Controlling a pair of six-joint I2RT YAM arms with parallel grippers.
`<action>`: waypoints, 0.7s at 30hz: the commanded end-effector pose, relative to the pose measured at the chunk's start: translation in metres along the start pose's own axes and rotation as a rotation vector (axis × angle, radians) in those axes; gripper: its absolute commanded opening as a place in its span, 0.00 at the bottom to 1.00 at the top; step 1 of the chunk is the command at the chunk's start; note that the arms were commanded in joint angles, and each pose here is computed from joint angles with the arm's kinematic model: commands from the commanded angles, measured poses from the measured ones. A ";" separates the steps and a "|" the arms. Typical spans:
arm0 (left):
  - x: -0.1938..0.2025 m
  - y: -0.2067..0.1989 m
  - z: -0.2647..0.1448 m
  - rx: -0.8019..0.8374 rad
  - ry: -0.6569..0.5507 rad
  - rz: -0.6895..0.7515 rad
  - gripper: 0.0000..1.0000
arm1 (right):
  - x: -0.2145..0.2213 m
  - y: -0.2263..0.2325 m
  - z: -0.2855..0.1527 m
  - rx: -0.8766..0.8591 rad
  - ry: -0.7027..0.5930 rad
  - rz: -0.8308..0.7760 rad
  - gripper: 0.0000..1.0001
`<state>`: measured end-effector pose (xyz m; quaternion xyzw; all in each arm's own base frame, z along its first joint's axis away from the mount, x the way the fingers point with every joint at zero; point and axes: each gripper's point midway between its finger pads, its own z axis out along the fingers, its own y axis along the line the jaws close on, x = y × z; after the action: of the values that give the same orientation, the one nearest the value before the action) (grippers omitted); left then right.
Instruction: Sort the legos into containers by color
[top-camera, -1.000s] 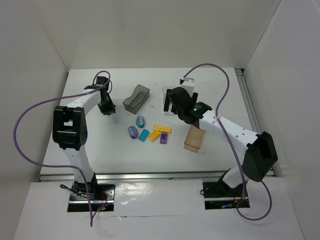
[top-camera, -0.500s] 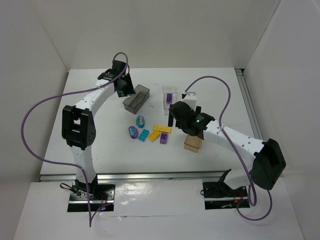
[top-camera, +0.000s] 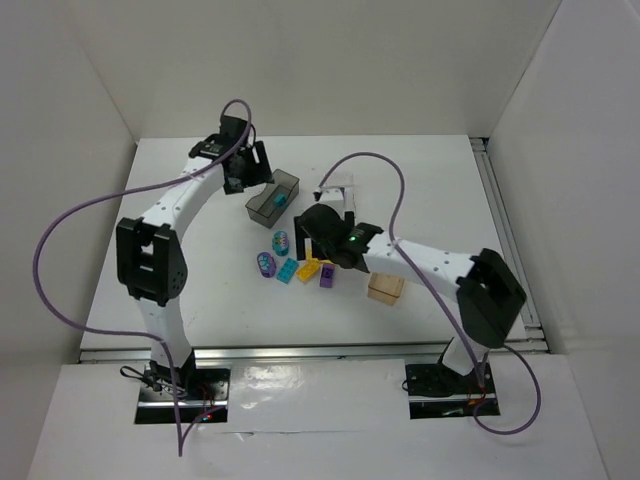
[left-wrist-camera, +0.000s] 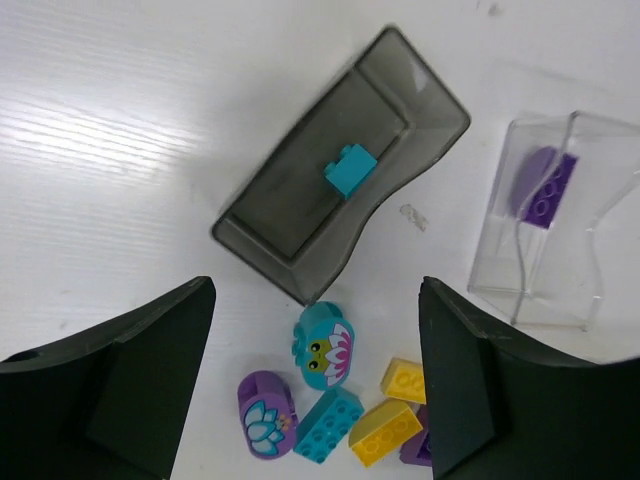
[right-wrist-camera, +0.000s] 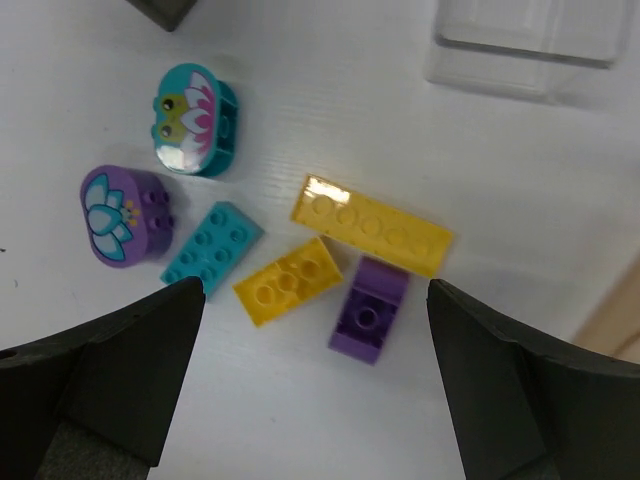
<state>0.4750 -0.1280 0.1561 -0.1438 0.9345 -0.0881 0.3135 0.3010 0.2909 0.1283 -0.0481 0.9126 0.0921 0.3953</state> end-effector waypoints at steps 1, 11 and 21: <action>-0.050 0.024 -0.073 -0.017 -0.185 -0.068 0.87 | -0.026 0.050 0.021 -0.112 -0.053 0.000 1.00; -0.044 0.108 -0.140 -0.108 -0.270 -0.211 0.86 | -0.016 0.097 0.094 -0.119 0.011 0.010 1.00; -0.017 0.125 -0.132 -0.120 -0.205 -0.173 0.86 | 0.003 0.106 0.131 -0.083 0.061 0.004 0.76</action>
<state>0.3814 0.0039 0.2251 -0.2665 0.8881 -0.0376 0.3727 0.3699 0.4098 0.0371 -0.0744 0.9261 0.1152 0.3514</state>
